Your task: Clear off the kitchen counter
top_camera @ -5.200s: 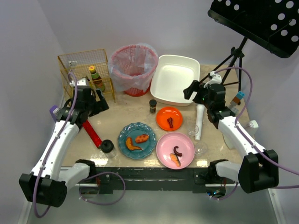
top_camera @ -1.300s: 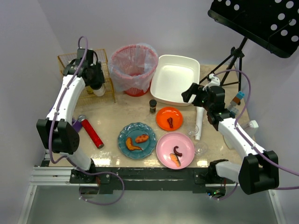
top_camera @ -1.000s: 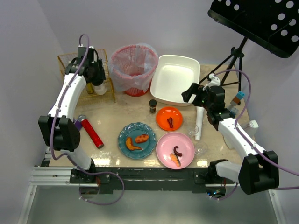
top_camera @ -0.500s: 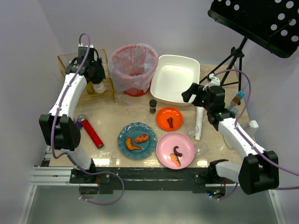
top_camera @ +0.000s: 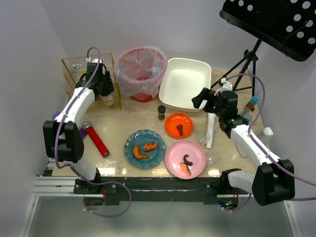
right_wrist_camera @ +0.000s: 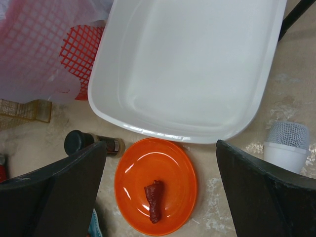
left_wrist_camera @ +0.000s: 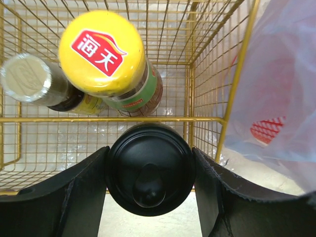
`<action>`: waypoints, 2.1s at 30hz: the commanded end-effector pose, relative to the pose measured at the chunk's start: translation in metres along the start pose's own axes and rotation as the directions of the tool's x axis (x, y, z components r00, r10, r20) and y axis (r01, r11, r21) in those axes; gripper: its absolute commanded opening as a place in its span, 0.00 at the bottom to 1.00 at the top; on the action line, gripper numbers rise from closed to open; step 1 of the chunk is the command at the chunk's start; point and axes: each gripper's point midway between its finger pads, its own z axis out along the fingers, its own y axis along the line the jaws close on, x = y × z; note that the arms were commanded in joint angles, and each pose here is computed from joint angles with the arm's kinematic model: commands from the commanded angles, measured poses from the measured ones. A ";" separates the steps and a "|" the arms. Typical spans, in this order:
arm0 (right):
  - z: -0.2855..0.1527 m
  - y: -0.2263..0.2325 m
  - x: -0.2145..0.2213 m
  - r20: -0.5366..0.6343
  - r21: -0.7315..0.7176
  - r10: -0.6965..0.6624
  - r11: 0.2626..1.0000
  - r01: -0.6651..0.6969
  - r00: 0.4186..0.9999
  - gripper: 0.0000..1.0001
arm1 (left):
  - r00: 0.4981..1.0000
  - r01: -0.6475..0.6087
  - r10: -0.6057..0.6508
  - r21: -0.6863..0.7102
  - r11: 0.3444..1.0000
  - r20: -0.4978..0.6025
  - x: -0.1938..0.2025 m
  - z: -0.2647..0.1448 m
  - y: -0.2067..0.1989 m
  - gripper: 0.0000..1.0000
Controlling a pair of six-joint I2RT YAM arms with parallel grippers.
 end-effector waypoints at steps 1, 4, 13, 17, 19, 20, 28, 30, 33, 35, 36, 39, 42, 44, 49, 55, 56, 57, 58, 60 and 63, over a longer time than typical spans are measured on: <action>-0.001 0.008 -0.017 0.038 -0.021 -0.012 1.000 0.012 0.999 0.97 | 1.000 0.014 -0.014 -0.007 1.000 -0.007 0.010 -0.003 0.006 0.00; -0.002 0.009 -0.017 0.037 -0.021 -0.010 1.000 0.011 0.999 0.97 | 0.999 0.007 -0.008 -0.008 1.000 -0.043 0.024 0.007 0.006 0.00; -0.007 0.007 -0.018 0.045 -0.013 -0.010 1.000 0.011 0.999 0.97 | 0.997 0.007 -0.007 -0.002 1.000 -0.079 0.031 0.013 0.004 0.38; -0.008 0.008 -0.019 0.045 -0.013 -0.007 1.000 0.008 0.999 0.97 | 0.998 0.017 -0.016 0.009 1.000 -0.061 0.020 0.008 0.000 0.65; -0.009 0.008 -0.019 0.048 -0.011 -0.007 1.000 0.008 0.999 0.97 | 0.999 0.017 -0.017 0.015 1.000 -0.051 0.015 0.005 -0.001 0.71; -0.009 0.008 -0.019 0.048 -0.011 -0.006 1.000 0.006 0.999 0.97 | 0.999 0.020 -0.019 0.020 1.000 -0.045 0.012 0.002 -0.002 0.73; -0.011 0.008 -0.020 0.052 -0.012 -0.006 1.000 0.007 0.999 0.97 | 1.000 0.021 -0.021 0.029 0.999 -0.021 0.001 -0.012 -0.002 0.79; -0.011 0.008 -0.020 0.050 -0.013 -0.006 1.000 0.007 0.999 0.97 | 1.000 0.022 -0.022 0.029 0.999 -0.002 -0.005 -0.018 -0.002 0.79; -0.011 0.008 -0.019 0.048 -0.011 -0.006 1.000 0.006 0.999 0.97 | 0.999 0.023 -0.024 0.030 0.999 0.026 -0.016 -0.027 -0.002 0.78; -0.011 0.008 -0.018 0.046 -0.011 -0.004 1.000 0.005 0.999 0.97 | 0.999 0.023 -0.024 0.028 0.999 0.041 -0.023 -0.032 -0.001 0.78; -0.011 0.008 -0.019 0.048 -0.011 -0.004 1.000 0.005 0.999 0.97 | 0.999 0.021 -0.023 0.027 0.999 0.049 -0.028 -0.035 -0.002 0.78; -0.010 0.008 -0.019 0.049 -0.012 -0.004 1.000 0.005 0.999 0.97 | 0.997 0.016 -0.018 0.018 1.000 0.069 -0.037 -0.041 0.000 0.73; -0.009 0.007 -0.018 0.045 -0.010 -0.002 1.000 0.003 0.999 0.97 | 0.997 0.011 -0.012 0.013 1.000 0.078 -0.040 -0.041 0.001 0.60; -0.009 0.007 -0.017 0.044 -0.012 -0.001 1.000 0.001 0.999 0.97 | 0.997 0.009 -0.010 0.013 1.000 0.076 -0.039 -0.040 0.001 0.50; -0.008 0.006 -0.016 0.041 -0.008 -0.001 1.000 0.001 0.999 0.97 | 0.999 0.004 -0.005 0.015 1.000 0.051 -0.027 -0.031 0.001 0.30; -0.008 0.007 -0.016 0.040 -0.009 -0.002 1.000 0.002 0.999 0.97 | 1.000 -0.004 0.004 -0.004 1.000 0.007 -0.006 -0.013 0.004 0.31; -0.008 0.007 -0.016 0.040 -0.009 -0.002 1.000 0.003 0.999 0.97 | 1.000 -0.005 0.005 -0.008 1.000 0.001 -0.002 -0.009 0.005 0.31; -0.008 0.007 -0.016 0.039 -0.011 -0.002 1.000 0.003 0.999 0.97 | 1.000 -0.006 0.006 -0.012 1.000 -0.006 0.002 -0.005 0.006 0.31; -0.007 0.007 -0.016 0.038 -0.010 -0.002 1.000 0.002 0.999 0.97 | 1.000 -0.008 0.007 -0.013 1.000 -0.012 0.006 -0.002 0.006 0.31; -0.008 0.007 -0.017 0.039 -0.012 -0.002 1.000 0.003 0.999 0.97 | 1.000 -0.011 0.011 -0.019 1.000 -0.029 0.015 0.005 0.008 0.31; -0.008 0.007 -0.016 0.037 -0.011 -0.002 1.000 0.002 0.999 0.97 | 0.998 -0.015 0.013 -0.023 1.000 -0.064 0.029 0.015 0.008 0.31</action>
